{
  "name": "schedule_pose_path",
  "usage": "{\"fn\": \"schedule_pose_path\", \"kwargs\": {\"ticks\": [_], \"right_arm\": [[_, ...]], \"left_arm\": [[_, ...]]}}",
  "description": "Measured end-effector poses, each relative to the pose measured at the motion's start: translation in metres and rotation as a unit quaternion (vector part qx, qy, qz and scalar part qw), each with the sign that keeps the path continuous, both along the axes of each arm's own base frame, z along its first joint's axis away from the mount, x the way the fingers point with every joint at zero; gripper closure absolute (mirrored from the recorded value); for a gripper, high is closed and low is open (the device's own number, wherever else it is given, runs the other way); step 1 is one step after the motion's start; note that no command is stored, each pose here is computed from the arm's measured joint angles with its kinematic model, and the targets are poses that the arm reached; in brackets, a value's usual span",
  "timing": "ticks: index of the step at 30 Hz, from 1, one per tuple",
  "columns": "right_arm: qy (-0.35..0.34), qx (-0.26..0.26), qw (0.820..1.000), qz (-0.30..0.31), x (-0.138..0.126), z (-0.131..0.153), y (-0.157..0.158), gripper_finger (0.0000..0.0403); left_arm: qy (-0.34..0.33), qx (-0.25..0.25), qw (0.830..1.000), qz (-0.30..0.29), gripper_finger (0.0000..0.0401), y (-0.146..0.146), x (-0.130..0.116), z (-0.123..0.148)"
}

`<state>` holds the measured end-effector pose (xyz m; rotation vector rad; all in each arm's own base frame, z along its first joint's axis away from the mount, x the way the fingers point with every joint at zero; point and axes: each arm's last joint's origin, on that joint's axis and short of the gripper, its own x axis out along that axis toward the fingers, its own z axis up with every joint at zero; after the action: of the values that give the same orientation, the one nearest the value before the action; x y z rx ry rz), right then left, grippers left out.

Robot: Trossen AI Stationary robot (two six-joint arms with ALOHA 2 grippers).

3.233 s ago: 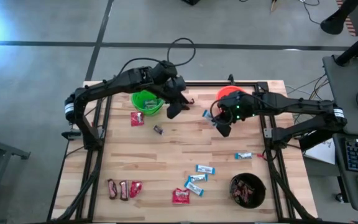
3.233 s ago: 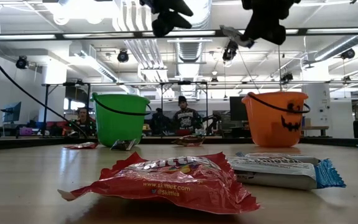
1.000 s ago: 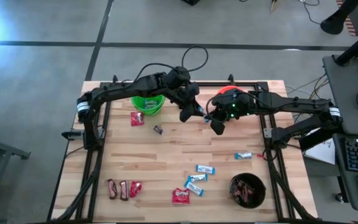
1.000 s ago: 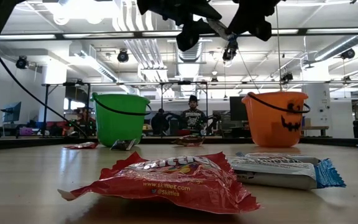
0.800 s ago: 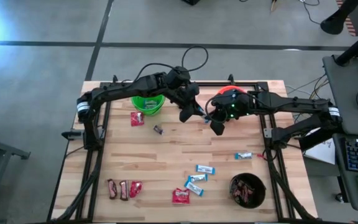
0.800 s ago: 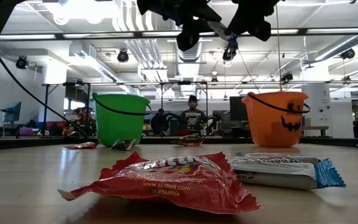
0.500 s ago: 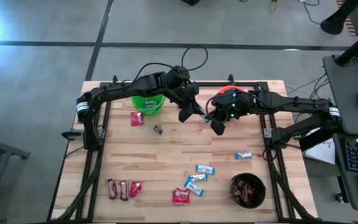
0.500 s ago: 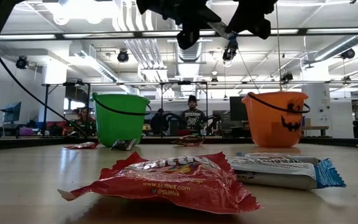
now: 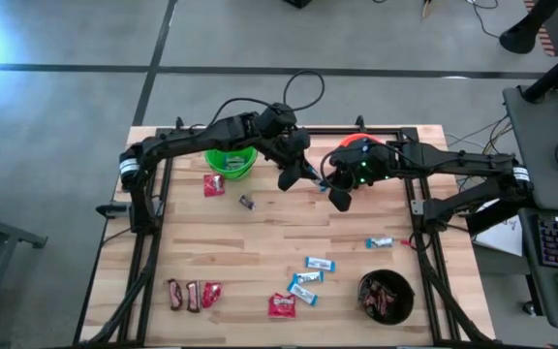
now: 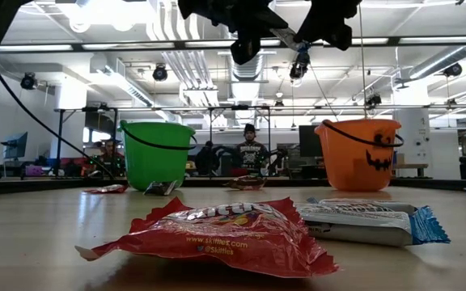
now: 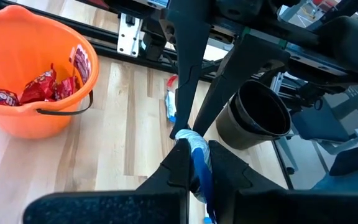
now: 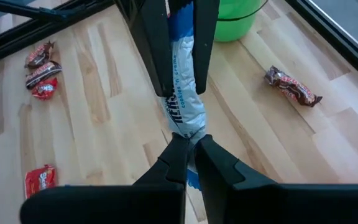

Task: Sort candy
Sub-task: Put the white candy into the green bucket

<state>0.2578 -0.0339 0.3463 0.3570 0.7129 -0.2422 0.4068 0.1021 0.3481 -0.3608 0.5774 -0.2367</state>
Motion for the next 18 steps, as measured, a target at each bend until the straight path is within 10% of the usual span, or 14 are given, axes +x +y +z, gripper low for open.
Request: {"fn": "schedule_pose_path", "kwargs": {"ticks": [18], "right_arm": [[0.002, -0.005, 1.0, 0.018, -0.001, 0.0, 0.0, 0.0283]], "left_arm": [[0.091, 0.07, 0.993, 0.022, 0.0393, 0.004, -0.014, -0.007]]}}
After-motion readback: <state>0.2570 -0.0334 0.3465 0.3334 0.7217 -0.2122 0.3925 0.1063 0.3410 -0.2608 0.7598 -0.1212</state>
